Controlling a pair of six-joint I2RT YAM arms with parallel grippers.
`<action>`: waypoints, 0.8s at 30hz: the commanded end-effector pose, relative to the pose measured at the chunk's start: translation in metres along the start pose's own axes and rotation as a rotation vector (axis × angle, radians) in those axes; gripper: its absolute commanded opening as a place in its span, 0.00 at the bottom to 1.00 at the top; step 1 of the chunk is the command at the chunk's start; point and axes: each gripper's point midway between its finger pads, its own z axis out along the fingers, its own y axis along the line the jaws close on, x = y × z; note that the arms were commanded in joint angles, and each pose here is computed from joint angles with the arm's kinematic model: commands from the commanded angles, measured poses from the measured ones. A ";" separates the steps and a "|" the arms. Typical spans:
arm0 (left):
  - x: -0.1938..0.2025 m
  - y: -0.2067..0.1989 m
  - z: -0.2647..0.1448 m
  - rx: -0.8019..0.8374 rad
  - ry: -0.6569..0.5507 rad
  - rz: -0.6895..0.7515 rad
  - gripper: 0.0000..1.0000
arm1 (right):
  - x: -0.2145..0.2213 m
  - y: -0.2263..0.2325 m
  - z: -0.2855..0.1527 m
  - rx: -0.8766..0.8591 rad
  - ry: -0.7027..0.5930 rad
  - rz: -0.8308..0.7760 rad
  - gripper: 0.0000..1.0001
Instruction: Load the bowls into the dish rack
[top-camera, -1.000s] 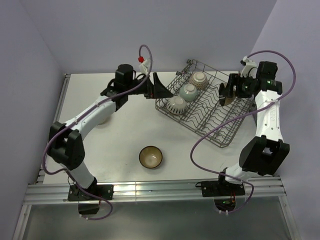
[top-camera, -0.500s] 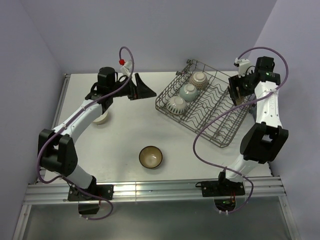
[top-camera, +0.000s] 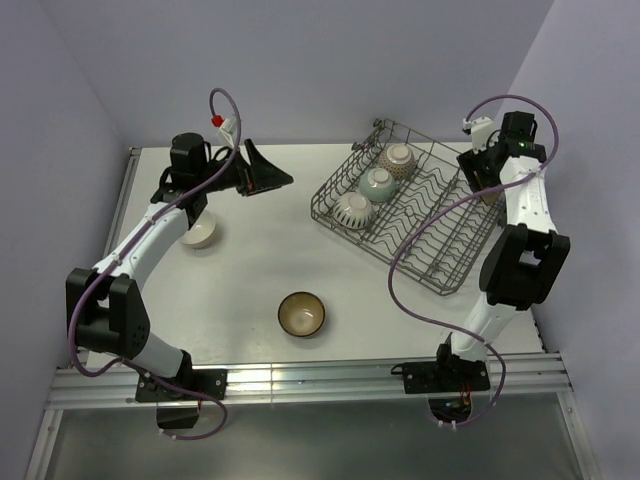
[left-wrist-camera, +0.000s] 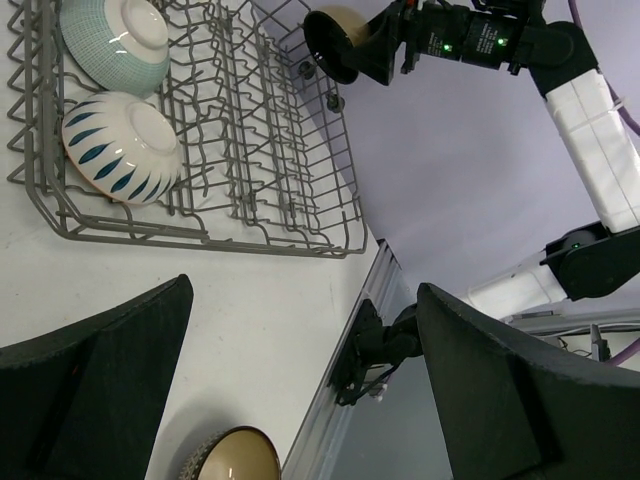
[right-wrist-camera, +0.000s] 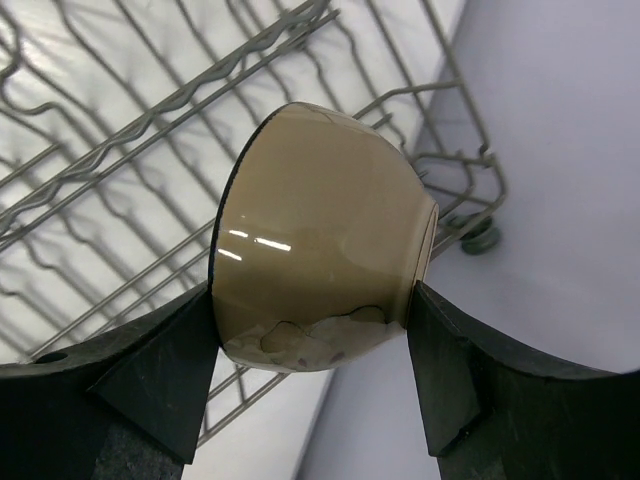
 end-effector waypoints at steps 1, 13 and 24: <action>-0.008 -0.011 -0.005 0.049 -0.016 0.032 1.00 | -0.035 -0.034 0.002 0.167 -0.094 -0.083 0.00; -0.019 0.008 -0.016 0.024 -0.049 0.000 0.99 | -0.036 -0.039 0.047 0.256 -0.025 -0.178 0.00; -0.023 0.022 -0.016 0.012 -0.054 -0.016 0.99 | -0.011 -0.023 0.077 0.310 0.066 -0.286 0.00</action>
